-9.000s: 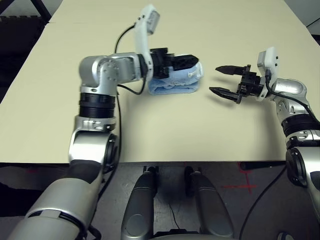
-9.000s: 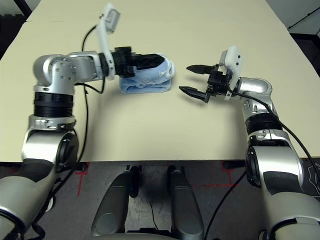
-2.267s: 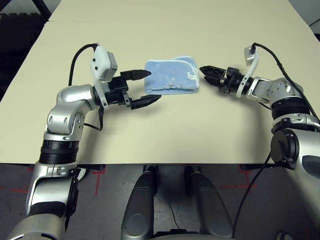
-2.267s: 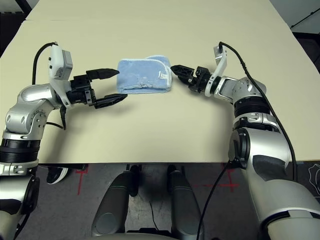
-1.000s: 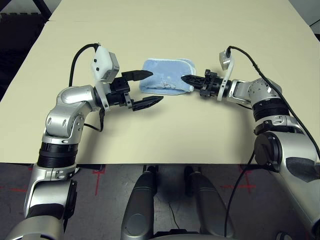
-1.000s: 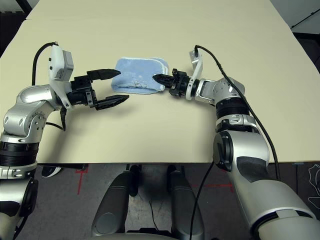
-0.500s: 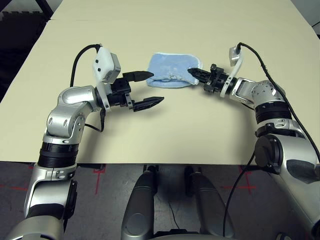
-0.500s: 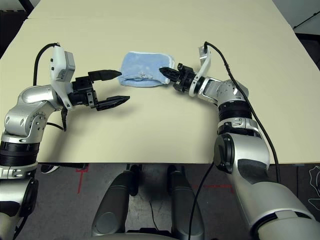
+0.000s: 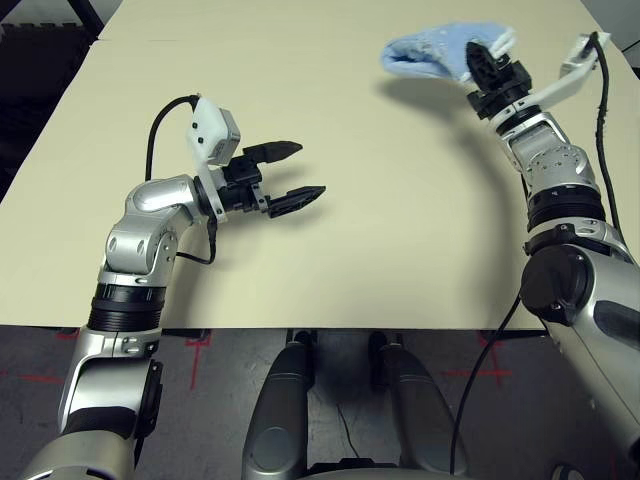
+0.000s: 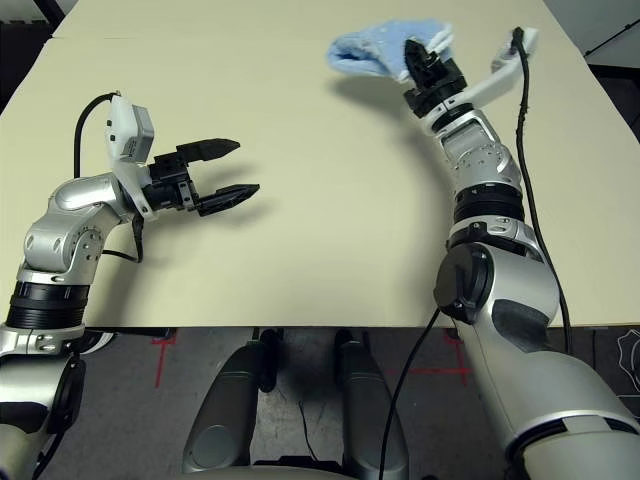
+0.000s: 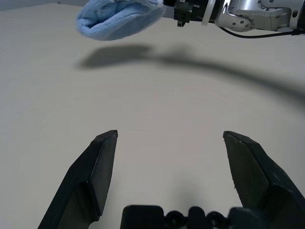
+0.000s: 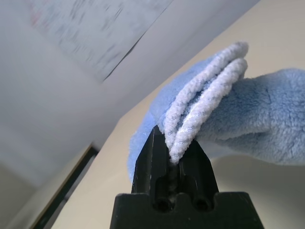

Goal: Fold the towel and set it aside.

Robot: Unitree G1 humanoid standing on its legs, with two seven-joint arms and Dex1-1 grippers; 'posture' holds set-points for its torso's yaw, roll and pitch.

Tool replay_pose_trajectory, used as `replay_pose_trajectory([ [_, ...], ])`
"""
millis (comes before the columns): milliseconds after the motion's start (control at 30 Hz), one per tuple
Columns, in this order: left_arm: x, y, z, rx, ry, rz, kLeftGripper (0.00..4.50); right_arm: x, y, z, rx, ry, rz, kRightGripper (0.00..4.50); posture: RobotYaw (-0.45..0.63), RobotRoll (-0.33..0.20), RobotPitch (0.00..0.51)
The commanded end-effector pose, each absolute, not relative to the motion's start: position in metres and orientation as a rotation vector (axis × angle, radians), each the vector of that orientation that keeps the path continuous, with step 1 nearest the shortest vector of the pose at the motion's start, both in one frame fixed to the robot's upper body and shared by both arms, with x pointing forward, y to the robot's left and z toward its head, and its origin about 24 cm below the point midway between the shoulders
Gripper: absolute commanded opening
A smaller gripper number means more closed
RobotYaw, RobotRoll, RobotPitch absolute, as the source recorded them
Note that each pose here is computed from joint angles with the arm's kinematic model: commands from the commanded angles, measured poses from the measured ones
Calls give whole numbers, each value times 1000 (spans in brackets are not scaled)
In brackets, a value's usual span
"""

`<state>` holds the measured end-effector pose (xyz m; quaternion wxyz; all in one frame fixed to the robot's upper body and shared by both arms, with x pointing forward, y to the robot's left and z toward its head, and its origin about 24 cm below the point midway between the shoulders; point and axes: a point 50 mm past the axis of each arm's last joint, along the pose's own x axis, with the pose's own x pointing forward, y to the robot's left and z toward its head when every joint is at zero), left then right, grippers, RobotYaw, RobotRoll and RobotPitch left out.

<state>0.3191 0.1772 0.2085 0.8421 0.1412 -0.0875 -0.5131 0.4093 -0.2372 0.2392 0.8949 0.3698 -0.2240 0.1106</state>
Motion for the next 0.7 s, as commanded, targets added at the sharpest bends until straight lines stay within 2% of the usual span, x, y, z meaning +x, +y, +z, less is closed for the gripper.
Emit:
replay_pose_trajectory([
  [33,320,176,206,320,-183,-1106,4500,406,-258,237,740,-507,64,16,44,0,271],
  [367,320,173,208,326,-183,-1135,4500,400,-279,218,623,-460,-155,16,33,0,277],
  [700,321,170,208,328,-183,-1150,4500,398,-285,214,582,-418,-181,16,28,0,272],
])
